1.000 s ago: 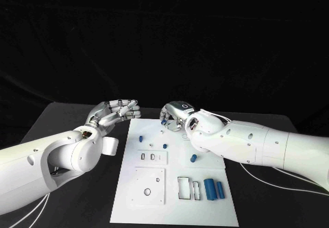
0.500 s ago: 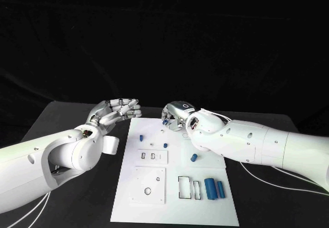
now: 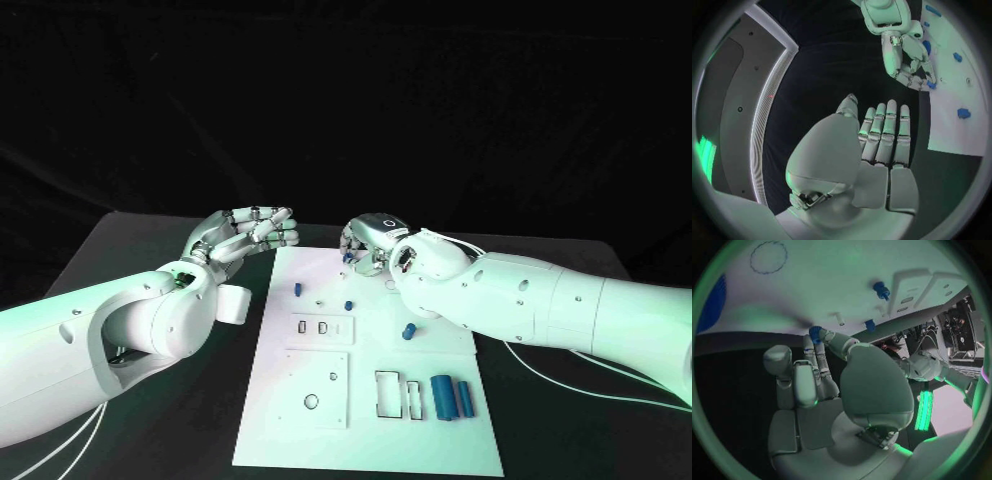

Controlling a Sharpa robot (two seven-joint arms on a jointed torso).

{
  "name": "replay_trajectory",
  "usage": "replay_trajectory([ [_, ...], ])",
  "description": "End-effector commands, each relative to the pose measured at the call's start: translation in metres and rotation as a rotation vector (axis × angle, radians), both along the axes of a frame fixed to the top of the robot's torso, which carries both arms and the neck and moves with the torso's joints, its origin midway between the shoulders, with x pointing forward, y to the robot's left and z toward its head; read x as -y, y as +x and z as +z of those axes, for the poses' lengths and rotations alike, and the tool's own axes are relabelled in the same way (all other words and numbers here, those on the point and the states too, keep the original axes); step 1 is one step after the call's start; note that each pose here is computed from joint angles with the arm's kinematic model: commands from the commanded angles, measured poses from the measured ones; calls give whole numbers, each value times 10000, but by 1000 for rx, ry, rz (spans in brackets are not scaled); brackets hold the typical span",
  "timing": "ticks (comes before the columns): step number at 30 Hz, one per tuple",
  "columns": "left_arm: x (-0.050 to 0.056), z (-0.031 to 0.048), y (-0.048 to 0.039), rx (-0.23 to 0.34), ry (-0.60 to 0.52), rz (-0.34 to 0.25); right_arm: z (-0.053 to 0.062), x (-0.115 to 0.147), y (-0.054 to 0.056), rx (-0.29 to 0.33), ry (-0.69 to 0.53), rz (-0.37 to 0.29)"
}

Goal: Assemble the parts on the task board

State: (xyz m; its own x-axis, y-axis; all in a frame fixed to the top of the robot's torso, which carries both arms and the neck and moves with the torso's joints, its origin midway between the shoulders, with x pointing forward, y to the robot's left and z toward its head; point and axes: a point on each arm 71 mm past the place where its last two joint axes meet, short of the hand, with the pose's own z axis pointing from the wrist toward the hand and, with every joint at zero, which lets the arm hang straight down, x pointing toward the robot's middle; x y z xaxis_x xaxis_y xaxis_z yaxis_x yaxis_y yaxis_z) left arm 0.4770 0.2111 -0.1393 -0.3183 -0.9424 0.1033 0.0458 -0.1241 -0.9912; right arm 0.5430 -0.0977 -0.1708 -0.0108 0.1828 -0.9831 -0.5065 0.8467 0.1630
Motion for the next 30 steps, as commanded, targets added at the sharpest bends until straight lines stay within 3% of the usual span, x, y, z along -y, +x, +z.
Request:
replay_trajectory([
  [1,26,20,-6,4,-11,-21,-12,5,10,-2,-19,-11],
  [17,4,21,-5,1,-9,-19,-6,78,-41,-7,-4,-3],
  [24,-21,18,1,-1,-8,-14,46,321,-145,9,28,-37],
  [30,-51,13,8,-2,-9,-10,159,758,-235,-30,112,-135],
])
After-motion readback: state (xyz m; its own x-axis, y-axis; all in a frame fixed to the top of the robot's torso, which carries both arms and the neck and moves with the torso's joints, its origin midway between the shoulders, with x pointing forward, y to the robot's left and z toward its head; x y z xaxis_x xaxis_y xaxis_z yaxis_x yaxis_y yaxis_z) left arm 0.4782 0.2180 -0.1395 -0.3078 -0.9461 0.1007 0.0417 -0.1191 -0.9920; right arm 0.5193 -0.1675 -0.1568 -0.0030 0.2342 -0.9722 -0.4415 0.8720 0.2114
